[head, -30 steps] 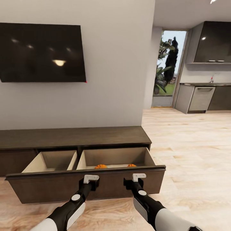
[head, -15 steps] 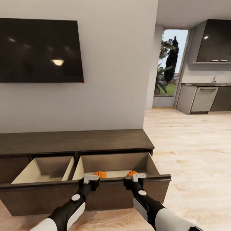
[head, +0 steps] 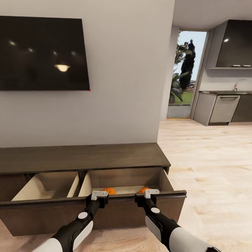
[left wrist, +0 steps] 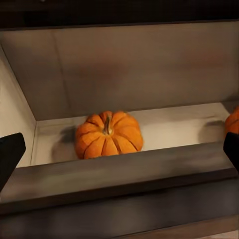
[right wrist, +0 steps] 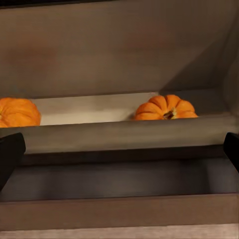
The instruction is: Place each of the two pumpkins and all three candles from the living room inside a cabinet in the living room (use any cabinet), then make sure every cabinet is closed, and position the cauldron so it is next to a table in the living room.
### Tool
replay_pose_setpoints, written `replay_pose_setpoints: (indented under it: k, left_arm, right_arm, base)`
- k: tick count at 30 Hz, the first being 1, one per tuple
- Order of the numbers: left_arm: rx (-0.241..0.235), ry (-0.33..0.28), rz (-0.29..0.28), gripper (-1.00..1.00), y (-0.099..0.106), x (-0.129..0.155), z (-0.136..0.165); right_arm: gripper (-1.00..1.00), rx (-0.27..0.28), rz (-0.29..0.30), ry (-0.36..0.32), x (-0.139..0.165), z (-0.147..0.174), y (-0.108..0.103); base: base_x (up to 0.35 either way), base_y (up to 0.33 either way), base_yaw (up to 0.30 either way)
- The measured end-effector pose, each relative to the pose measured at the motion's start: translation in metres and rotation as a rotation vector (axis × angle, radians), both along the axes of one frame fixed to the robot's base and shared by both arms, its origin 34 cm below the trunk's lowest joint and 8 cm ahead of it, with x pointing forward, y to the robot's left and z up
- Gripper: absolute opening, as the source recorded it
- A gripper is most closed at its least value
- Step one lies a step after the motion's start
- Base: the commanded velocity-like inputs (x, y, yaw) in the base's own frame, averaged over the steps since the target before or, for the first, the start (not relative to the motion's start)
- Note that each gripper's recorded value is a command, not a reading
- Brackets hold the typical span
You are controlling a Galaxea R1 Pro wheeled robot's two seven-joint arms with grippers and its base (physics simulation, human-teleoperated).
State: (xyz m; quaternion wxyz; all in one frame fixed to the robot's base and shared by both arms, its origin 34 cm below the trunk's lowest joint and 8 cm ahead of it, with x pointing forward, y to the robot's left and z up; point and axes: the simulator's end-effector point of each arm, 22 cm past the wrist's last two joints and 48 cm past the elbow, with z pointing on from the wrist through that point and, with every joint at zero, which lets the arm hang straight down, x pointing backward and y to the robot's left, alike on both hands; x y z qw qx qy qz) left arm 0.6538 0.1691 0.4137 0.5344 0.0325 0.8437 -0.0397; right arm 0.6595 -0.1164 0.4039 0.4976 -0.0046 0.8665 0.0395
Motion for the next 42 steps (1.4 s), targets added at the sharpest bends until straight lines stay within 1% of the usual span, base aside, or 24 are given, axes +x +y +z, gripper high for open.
replay_pose_setpoints:
  k: [5,13,19,26,31,42]
  left_arm:
    - [0.000,0.000,0.000,1.00,-0.0002,0.0000,0.0000]
    - [0.001,-0.001,-0.003,1.00,-0.0010,0.0000,0.0001]
    - [0.000,-0.002,-0.004,1.00,-0.0015,0.0001,0.0003]
    - [0.000,-0.005,-0.002,1.00,-0.0014,0.0006,0.0013]
    - [0.000,-0.004,-0.002,1.00,-0.0013,0.0006,0.0010]
    - [-0.008,0.009,0.021,1.00,0.0055,0.0002,-0.0020]
  right_arm:
    - [1.00,0.000,0.000,0.000,0.0000,-0.0001,0.0001]
    - [1.00,0.000,0.001,0.001,0.0000,-0.0003,0.0002]
    - [1.00,-0.001,0.001,0.001,0.0000,-0.0005,0.0003]
    - [1.00,-0.001,0.001,0.001,0.0000,-0.0003,0.0003]
    - [1.00,-0.001,0.001,0.001,0.0000,-0.0006,0.0003]
    - [1.00,-0.001,0.001,0.000,0.0000,-0.0003,0.0003]
  base:
    - [0.195,0.009,0.000]
    - [0.021,0.001,0.000]
    - [-0.148,0.000,0.000]
    - [-0.044,0.000,0.000]
    - [-0.182,0.000,0.000]
    - [-0.022,0.000,0.000]
